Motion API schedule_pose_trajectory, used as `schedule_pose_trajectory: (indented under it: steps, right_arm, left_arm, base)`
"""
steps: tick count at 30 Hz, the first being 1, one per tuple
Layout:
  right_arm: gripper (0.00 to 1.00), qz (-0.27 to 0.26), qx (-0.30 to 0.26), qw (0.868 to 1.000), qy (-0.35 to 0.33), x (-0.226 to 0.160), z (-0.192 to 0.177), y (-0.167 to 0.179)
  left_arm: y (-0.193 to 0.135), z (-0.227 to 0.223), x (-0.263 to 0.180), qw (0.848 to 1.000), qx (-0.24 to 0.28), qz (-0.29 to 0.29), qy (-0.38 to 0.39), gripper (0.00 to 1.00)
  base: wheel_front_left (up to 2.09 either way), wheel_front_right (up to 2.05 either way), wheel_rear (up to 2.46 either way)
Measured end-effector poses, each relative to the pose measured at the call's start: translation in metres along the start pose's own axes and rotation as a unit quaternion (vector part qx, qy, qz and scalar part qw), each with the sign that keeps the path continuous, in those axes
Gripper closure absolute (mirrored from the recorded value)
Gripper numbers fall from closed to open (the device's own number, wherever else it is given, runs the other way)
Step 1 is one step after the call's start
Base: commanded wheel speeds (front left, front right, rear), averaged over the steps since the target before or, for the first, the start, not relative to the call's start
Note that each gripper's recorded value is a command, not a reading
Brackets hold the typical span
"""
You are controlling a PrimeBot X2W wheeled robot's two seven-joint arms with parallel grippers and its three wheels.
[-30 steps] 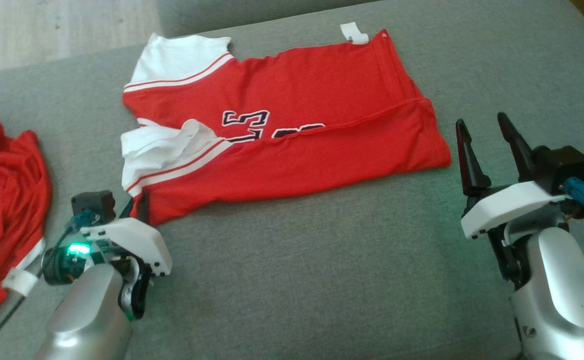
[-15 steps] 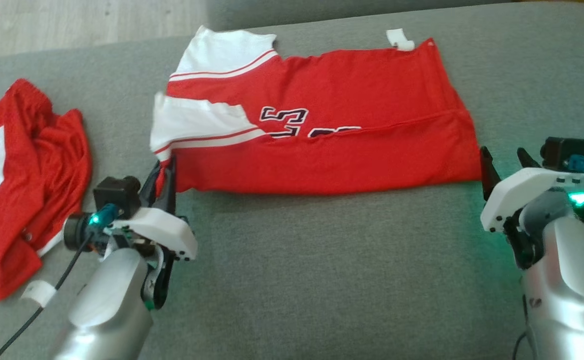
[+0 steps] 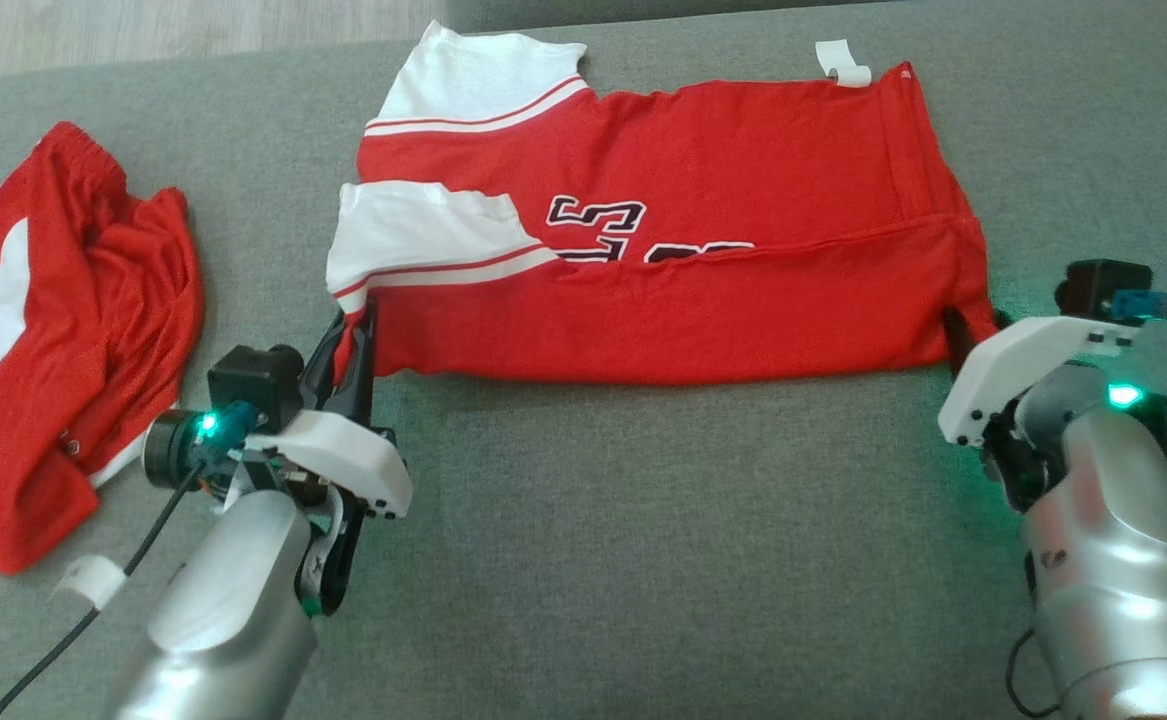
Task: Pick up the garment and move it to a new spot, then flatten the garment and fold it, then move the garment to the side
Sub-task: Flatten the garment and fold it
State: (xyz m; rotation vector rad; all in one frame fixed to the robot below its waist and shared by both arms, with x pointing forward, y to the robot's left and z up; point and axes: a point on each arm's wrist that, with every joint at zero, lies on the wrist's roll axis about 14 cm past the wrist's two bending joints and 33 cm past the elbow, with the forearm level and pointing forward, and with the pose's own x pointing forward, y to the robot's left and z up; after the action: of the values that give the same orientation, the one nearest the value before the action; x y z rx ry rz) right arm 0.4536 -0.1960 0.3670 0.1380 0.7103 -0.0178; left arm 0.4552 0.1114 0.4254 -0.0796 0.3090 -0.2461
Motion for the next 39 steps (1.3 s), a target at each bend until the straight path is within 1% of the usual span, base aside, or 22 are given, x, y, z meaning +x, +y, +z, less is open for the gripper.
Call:
schedule_pose_trajectory:
  steps: [3, 6, 7, 12, 16, 20, 24, 25, 27, 35, 39]
  right_arm:
    - [1.0, 0.003, -0.005, 1.0, 0.0, 0.001, 0.0, 0.003]
    - [1.0, 0.0, -0.018, 1.0, -0.014, -0.001, 0.004, 0.002]
    - [1.0, -0.003, -0.029, 0.999, -0.029, -0.004, 0.01, 0.0]
    - [1.0, -0.003, -0.048, 0.997, -0.067, -0.018, 0.027, 0.0]
    - [1.0, -0.004, -0.06, 0.994, -0.087, -0.035, 0.03, -0.003]
    - [1.0, -0.007, -0.058, 0.994, -0.089, -0.056, 0.019, -0.011]
    - [1.0, -0.006, -0.053, 0.995, -0.087, -0.077, 0.005, -0.017]
    - [1.0, -0.006, -0.053, 0.995, -0.087, -0.077, 0.005, -0.017]
    - [1.0, -0.005, -0.043, 0.995, -0.085, -0.092, -0.005, -0.021]
    - [1.0, -0.013, -0.031, 0.997, -0.069, -0.115, -0.031, -0.031]
    - [1.0, -0.017, -0.019, 0.998, -0.06, -0.122, -0.042, -0.033]
  left_arm:
    - [0.0, 0.0, 0.0, 1.0, 0.001, 0.0, 0.001, 1.0]
    - [0.0, 0.0, 0.0, 1.0, 0.003, -0.001, 0.003, 1.0]
    - [0.0, 0.002, -0.001, 1.0, 0.007, -0.001, 0.002, 1.0]
    - [0.0, 0.001, -0.01, 1.0, 0.014, -0.001, 0.004, 1.0]
    - [-0.004, -0.011, -0.027, 1.0, 0.009, -0.002, 0.015, 1.0]
    - [-0.009, -0.02, -0.047, 1.0, 0.007, -0.003, 0.023, 1.0]
    - [-0.021, -0.028, -0.069, 0.999, 0.009, -0.017, 0.031, 1.0]
    - [-0.021, -0.028, -0.069, 0.999, 0.009, -0.017, 0.031, 1.0]
    - [-0.025, -0.032, -0.083, 0.999, 0.012, -0.019, 0.034, 1.0]
    - [-0.031, -0.031, -0.099, 0.999, 0.007, -0.023, 0.036, 1.0]
    - [-0.037, -0.04, -0.103, 0.998, 0.004, -0.03, 0.055, 1.0]
  base:
    - [0.0, 0.0, 0.0]
    - [0.0, 0.0, 0.0]
    - [0.0, 0.0, 0.0]
    - [0.0, 0.0, 0.0]
    - [0.0, 0.0, 0.0]
    - [0.0, 0.0, 0.0]
    - [0.0, 0.0, 0.0]
    - [0.0, 0.0, 0.0]
    - [0.0, 0.0, 0.0]
    - [0.0, 0.0, 0.0]
    - [0.0, 0.0, 0.0]
